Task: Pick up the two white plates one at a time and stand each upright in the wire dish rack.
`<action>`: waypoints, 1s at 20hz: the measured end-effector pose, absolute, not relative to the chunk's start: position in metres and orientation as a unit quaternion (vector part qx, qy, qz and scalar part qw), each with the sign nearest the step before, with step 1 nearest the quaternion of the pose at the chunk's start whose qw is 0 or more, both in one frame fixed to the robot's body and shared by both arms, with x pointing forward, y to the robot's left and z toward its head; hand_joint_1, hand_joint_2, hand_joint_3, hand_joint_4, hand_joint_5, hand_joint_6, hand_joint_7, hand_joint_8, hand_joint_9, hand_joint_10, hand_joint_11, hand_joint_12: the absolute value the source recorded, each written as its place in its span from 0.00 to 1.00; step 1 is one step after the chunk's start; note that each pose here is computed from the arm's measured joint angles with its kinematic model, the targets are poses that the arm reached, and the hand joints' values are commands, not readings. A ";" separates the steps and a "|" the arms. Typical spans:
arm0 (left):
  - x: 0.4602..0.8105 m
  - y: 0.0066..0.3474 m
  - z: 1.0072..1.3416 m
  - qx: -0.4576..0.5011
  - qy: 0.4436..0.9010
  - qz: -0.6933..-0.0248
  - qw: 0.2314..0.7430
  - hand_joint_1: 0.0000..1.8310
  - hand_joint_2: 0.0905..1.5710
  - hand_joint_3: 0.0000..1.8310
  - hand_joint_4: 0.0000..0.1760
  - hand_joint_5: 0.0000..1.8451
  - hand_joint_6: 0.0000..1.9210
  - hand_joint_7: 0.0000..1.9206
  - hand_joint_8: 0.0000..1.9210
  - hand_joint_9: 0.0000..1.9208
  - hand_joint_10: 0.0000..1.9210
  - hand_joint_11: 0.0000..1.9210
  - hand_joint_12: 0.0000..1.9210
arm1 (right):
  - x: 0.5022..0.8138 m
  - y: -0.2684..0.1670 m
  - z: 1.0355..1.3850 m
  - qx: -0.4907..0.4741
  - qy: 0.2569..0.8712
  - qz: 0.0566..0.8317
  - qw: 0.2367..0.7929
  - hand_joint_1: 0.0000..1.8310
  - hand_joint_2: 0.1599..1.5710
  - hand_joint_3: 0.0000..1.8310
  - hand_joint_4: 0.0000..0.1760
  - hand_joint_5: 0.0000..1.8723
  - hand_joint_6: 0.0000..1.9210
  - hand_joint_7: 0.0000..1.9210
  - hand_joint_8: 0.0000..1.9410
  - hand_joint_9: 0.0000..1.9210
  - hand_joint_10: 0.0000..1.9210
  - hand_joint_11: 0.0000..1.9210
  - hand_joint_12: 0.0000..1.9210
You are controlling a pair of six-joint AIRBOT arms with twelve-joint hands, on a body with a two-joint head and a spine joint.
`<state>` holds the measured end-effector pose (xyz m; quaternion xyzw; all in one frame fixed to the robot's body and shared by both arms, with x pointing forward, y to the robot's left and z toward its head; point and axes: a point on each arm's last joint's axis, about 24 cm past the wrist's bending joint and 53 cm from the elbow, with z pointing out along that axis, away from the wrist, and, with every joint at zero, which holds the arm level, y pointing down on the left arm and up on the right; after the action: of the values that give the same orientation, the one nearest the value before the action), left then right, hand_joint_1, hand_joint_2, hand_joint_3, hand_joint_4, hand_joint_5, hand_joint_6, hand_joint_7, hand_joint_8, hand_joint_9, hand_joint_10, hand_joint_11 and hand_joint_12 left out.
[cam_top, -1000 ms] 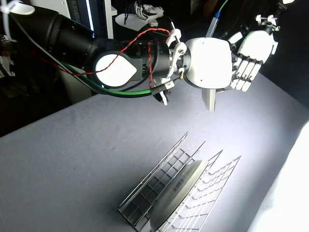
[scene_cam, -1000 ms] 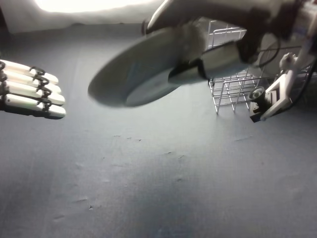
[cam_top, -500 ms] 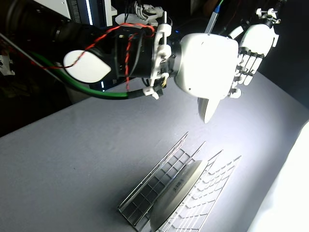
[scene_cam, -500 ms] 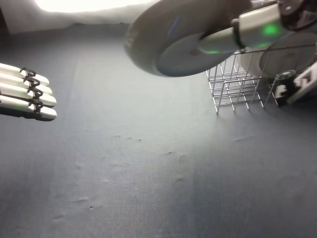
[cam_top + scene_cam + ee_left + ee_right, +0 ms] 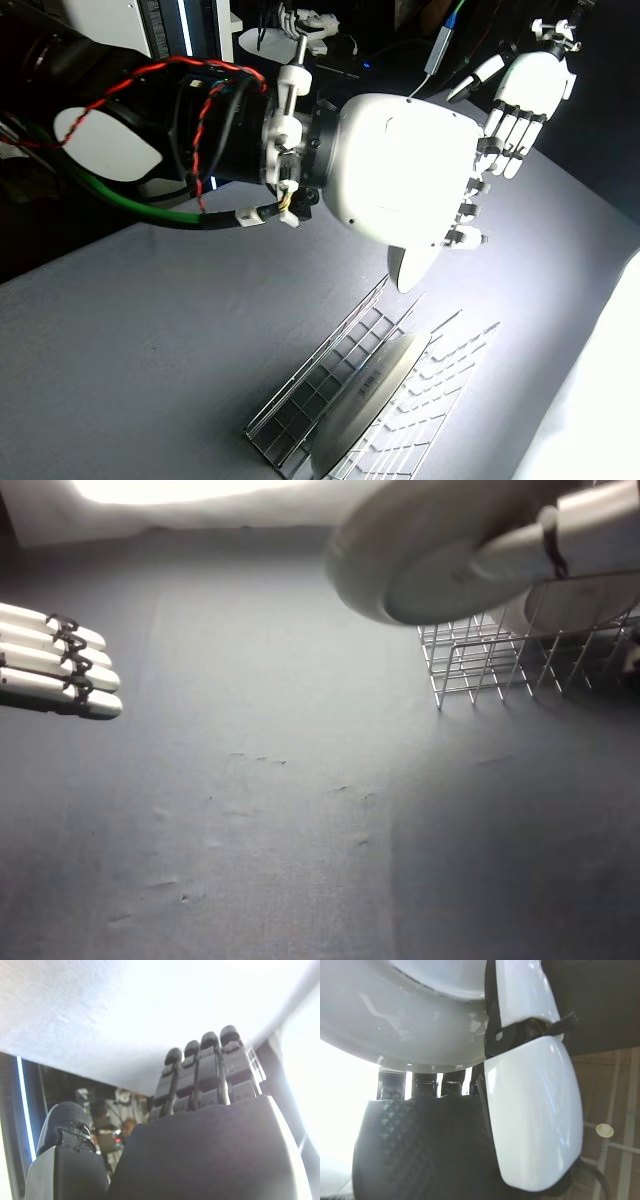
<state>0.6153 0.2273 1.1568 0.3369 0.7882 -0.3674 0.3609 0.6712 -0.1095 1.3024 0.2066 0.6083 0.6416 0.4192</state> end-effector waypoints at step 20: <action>0.617 0.203 1.175 0.361 0.763 -0.385 0.373 0.00 0.66 0.00 0.00 0.02 0.00 0.00 0.00 0.00 0.00 0.00 0.00 | 0.704 -0.172 1.238 0.205 0.646 0.561 0.475 0.76 0.65 0.00 0.00 0.53 0.49 0.60 0.33 0.49 0.57 0.36 0.68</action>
<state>0.6173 0.2034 1.1753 0.3614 0.7626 -0.3853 0.3733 0.7043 -0.1724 1.2384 0.2052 0.6463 0.5607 0.4752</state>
